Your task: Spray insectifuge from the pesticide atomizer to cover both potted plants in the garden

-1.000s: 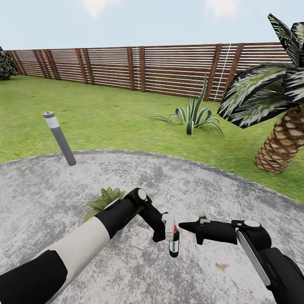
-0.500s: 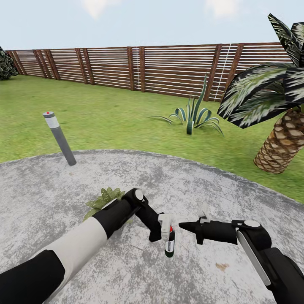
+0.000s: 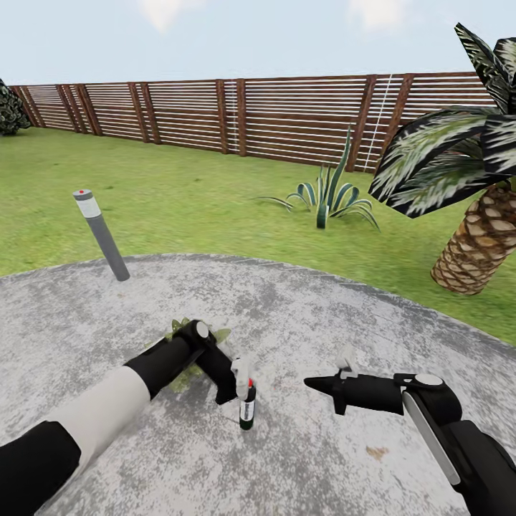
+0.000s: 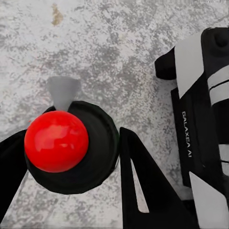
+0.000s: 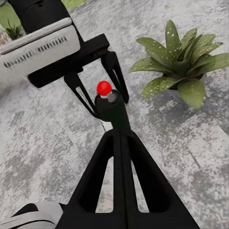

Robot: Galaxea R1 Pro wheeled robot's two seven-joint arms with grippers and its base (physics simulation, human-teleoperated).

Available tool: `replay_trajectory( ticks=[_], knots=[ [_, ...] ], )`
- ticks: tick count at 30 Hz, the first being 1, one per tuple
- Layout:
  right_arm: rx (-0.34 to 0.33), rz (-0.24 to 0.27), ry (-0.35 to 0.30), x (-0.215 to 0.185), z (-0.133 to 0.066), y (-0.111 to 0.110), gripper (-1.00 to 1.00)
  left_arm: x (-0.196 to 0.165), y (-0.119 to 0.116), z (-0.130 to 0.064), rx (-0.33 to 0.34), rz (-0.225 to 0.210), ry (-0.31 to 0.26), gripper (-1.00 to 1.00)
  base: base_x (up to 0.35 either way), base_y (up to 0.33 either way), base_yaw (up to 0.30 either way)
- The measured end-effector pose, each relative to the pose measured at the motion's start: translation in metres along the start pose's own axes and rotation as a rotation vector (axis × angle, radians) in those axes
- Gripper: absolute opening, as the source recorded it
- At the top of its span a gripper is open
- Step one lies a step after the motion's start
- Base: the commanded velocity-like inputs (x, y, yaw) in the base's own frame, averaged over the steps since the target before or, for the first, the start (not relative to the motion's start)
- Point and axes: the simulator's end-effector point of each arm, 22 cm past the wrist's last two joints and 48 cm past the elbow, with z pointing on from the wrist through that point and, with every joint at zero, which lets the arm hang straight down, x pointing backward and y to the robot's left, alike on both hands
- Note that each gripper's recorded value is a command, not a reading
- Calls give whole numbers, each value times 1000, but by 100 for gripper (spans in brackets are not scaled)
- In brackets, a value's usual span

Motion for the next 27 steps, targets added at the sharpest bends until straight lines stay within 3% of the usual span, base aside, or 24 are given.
replay_trajectory(
  ticks=[3,8,9,13,16,18,20,24,27],
  knots=[
    [9,-4,7,3,-2,-3,-100,-7,21,-27,-61,-46,-68,-100,0,0,0],
    [32,-5,29,12,-3,-8,-100,-40,76,-112,-240,-175,-366,-100,0,0,0],
    [45,-13,41,14,-3,-11,100,-42,81,-122,-258,-189,-398,-100,0,0,0],
    [145,-78,129,31,-8,-35,100,-46,98,-159,-320,-260,-514,-100,0,0,0],
    [206,-107,184,42,-12,-49,100,-45,102,-169,-323,-324,-543,-100,0,0,0],
    [223,-112,195,45,-12,-53,100,-48,102,-175,-324,-349,-549,-100,0,0,0],
    [283,-118,195,44,-14,-65,100,-51,102,-178,-324,-370,-552,-100,0,0,0],
    [559,-146,178,34,-33,-119,100,-61,103,-194,-347,-396,-562,-100,0,0,0],
    [710,-147,148,24,-42,-140,100,-59,118,-226,-449,-447,-611,-100,0,0,0]
  ],
)
